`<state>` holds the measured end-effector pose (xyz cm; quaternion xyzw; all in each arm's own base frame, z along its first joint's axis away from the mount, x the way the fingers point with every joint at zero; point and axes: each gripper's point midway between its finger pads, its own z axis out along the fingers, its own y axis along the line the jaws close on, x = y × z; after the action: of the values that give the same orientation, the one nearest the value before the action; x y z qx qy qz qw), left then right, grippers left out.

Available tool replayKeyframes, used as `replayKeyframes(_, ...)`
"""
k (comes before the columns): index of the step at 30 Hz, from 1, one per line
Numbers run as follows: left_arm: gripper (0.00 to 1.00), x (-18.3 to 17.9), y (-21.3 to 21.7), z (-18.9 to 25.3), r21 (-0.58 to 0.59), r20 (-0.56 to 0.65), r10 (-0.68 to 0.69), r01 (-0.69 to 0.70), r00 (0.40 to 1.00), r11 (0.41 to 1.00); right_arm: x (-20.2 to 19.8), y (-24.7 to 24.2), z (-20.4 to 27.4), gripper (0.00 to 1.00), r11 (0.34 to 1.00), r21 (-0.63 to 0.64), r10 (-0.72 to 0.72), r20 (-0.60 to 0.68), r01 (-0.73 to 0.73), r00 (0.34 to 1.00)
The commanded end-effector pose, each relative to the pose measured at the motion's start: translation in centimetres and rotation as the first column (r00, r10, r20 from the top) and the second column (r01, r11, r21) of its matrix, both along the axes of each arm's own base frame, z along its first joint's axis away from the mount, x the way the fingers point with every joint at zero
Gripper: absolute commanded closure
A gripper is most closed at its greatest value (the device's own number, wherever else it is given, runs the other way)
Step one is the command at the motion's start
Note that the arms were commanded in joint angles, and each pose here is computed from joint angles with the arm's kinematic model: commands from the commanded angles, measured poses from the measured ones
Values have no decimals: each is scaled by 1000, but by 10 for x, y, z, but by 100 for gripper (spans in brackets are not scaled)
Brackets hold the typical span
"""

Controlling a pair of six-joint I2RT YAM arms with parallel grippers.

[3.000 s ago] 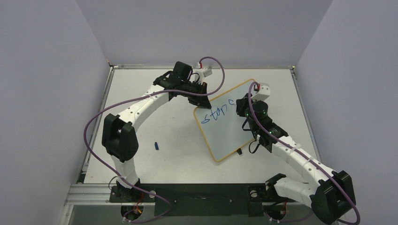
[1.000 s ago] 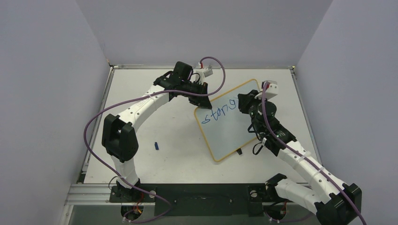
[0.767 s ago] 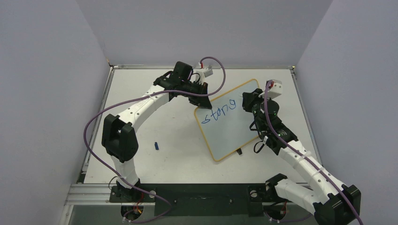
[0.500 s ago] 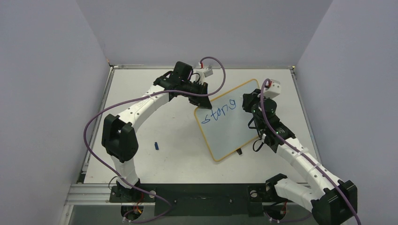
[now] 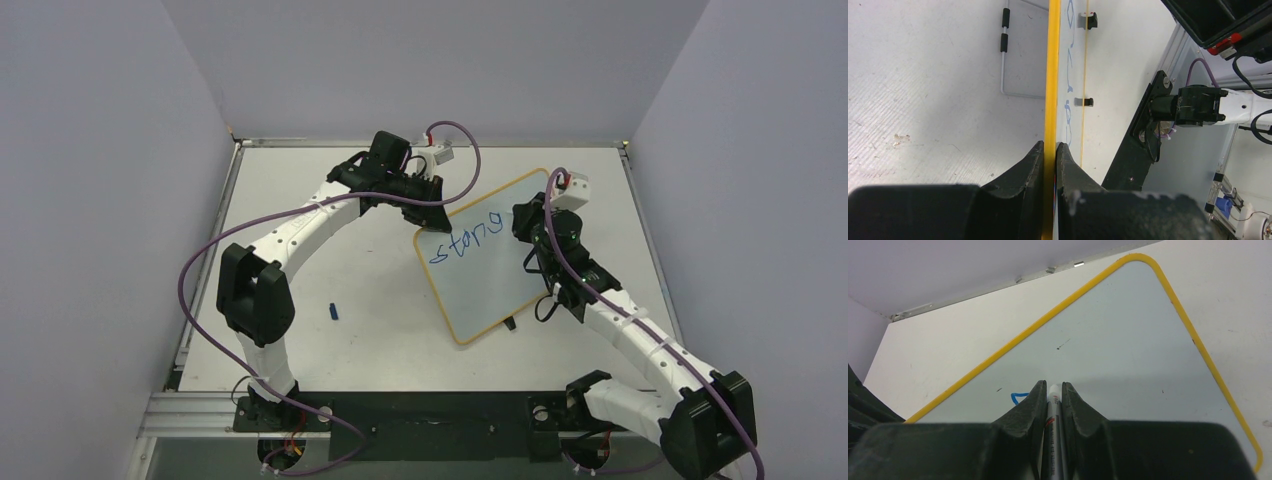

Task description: Write a sentence on the whiteboard

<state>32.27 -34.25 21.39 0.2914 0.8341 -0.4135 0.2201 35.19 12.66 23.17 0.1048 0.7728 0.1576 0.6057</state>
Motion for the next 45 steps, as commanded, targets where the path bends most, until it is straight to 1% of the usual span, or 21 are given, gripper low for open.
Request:
replayKeyframes(1, 100, 17, 14, 9, 47, 124, 53, -60, 991, 997, 8, -3, 6, 100, 1000, 27, -16, 34, 15, 999)
replayKeyframes(9, 100, 18, 14, 7, 52, 124, 54, -61, 991, 997, 14, -10, 0, 100, 999, 13, -29, 23, 29, 999)
replayKeyframes(15, 100, 18, 14, 7, 52, 124, 54, -61, 991, 997, 20, -14, 8, 100, 1000, 3, -29, 32, 29, 999)
replayKeyframes(23, 100, 18, 14, 5, 53, 120, 54, -60, 991, 997, 23, 4, 13, 100, 998, 9, 65, 41, -66, 997)
replayKeyframes(30, 100, 18, 13, 5, 51, 120, 55, -61, 991, 997, 21, 12, 16, 100, 994, 28, 103, 54, -104, 993)
replayKeyframes(36, 100, 19, 13, 6, 50, 121, 56, -63, 991, 997, 17, 16, 3, 100, 992, 30, 118, 26, -119, 993)
replayKeyframes(45, 100, 19, 13, 6, 51, 122, 58, -65, 991, 997, 7, 6, -21, 100, 996, 13, 91, -29, -91, 995)
